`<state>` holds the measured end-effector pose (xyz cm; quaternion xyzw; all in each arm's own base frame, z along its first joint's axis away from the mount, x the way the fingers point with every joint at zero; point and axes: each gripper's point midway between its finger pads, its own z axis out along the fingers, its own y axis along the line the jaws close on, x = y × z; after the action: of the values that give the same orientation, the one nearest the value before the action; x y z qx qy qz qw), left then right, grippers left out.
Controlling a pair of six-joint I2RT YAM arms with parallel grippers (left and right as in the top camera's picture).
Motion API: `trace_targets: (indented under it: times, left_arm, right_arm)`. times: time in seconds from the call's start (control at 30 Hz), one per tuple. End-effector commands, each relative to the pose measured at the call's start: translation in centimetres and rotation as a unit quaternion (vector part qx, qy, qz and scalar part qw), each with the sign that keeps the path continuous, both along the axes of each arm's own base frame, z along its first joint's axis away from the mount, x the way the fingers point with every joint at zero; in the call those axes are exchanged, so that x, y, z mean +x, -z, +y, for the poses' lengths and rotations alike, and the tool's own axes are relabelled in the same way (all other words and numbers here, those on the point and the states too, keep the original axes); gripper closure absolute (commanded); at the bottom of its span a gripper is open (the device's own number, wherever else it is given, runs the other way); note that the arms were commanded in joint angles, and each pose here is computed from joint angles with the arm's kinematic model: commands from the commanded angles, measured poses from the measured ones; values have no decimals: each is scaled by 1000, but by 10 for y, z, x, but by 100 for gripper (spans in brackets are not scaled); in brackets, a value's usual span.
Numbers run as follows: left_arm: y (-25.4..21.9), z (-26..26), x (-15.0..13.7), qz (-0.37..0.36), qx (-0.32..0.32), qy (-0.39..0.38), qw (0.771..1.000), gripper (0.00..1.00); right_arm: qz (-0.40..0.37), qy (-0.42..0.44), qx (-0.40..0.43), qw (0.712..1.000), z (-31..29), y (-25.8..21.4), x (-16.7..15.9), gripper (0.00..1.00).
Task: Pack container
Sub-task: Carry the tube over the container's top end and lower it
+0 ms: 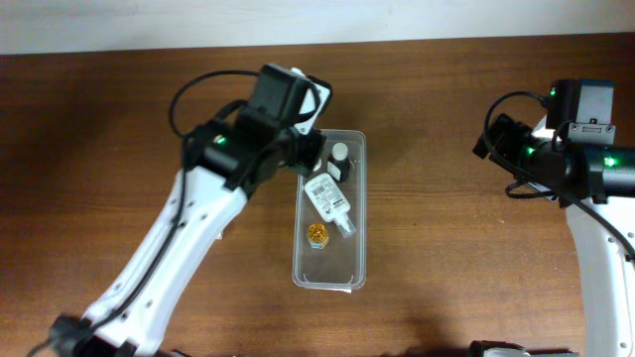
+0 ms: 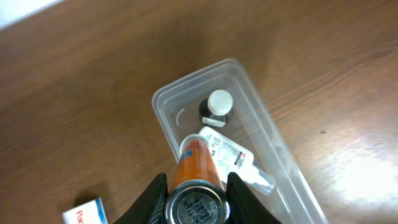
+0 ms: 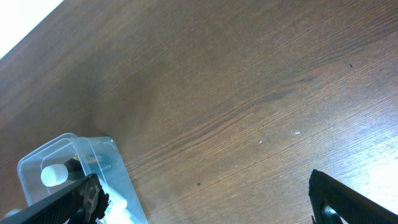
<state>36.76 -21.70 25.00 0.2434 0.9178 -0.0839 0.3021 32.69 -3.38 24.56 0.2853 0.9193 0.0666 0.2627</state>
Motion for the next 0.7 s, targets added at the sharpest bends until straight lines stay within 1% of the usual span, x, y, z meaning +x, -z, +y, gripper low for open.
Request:
trace_targets:
  times: [0.0, 0.27, 0.47, 0.5, 0.57, 0.67]
  left_arm:
    - [26, -6, 17, 12, 24, -3, 1000, 89]
    - [70, -21, 44, 26, 32, -4, 999, 89]
    - [95, -27, 55, 35, 42, -1, 998, 88]
    - [96, -26, 55, 35, 43, -3, 998, 85]
    - [95, -23, 58, 28, 52, -10, 998, 70]
    - [91, -19, 59, 21, 58, -16, 998, 51]
  right_arm:
    - [-2, -1, 1, 1000, 0, -2, 1, 2]
    - [-2, -1, 1, 1000, 0, -2, 1, 2]
    - [-2, -1, 1, 1000, 0, -2, 1, 2]
    - [-2, -1, 1, 1000, 0, -2, 1, 2]
    - [-2, -1, 2, 1000, 0, -2, 1, 1]
    - [-2, -1, 1, 1000, 0, -2, 1, 2]
